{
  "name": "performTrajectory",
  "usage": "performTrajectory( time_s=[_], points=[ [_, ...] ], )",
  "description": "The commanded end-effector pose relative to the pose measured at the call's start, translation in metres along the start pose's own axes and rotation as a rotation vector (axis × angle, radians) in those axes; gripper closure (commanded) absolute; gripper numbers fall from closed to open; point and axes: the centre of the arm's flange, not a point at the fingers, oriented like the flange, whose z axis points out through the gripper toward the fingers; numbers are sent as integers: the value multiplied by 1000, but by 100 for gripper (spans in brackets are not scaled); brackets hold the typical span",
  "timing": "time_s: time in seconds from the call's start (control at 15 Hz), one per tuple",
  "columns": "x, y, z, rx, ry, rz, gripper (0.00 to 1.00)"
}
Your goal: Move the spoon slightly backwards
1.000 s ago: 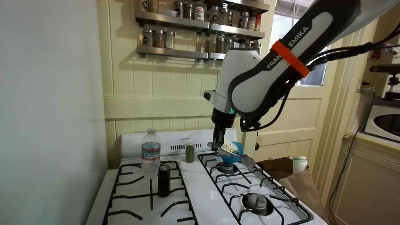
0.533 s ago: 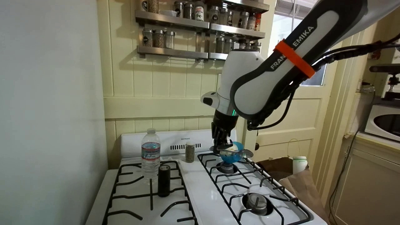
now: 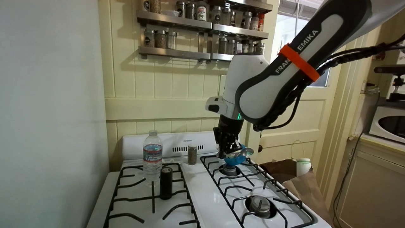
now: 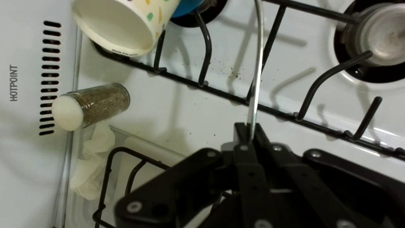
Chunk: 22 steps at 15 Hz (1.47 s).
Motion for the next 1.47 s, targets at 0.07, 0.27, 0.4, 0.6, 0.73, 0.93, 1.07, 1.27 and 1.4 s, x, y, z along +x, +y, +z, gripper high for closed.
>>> performTrajectory(
  time_s=[0.07, 0.27, 0.4, 0.6, 0.73, 0.93, 1.07, 1.27, 1.4],
  points=[
    [-4, 2, -4, -53, 25, -8, 99],
    [-14, 0, -19, -154, 61, -58, 99],
    [-20, -2, -23, -212, 81, -67, 99],
    [-44, -12, -23, -307, 151, -18, 99],
    [-56, -19, -19, -354, 190, 37, 99],
    [-56, -29, -18, -393, 216, 84, 99],
    [-50, -34, -25, -400, 209, 66, 99],
    [-17, -25, -33, -366, 193, 136, 99],
    [-21, -25, -35, -369, 195, 157, 95]
  ],
)
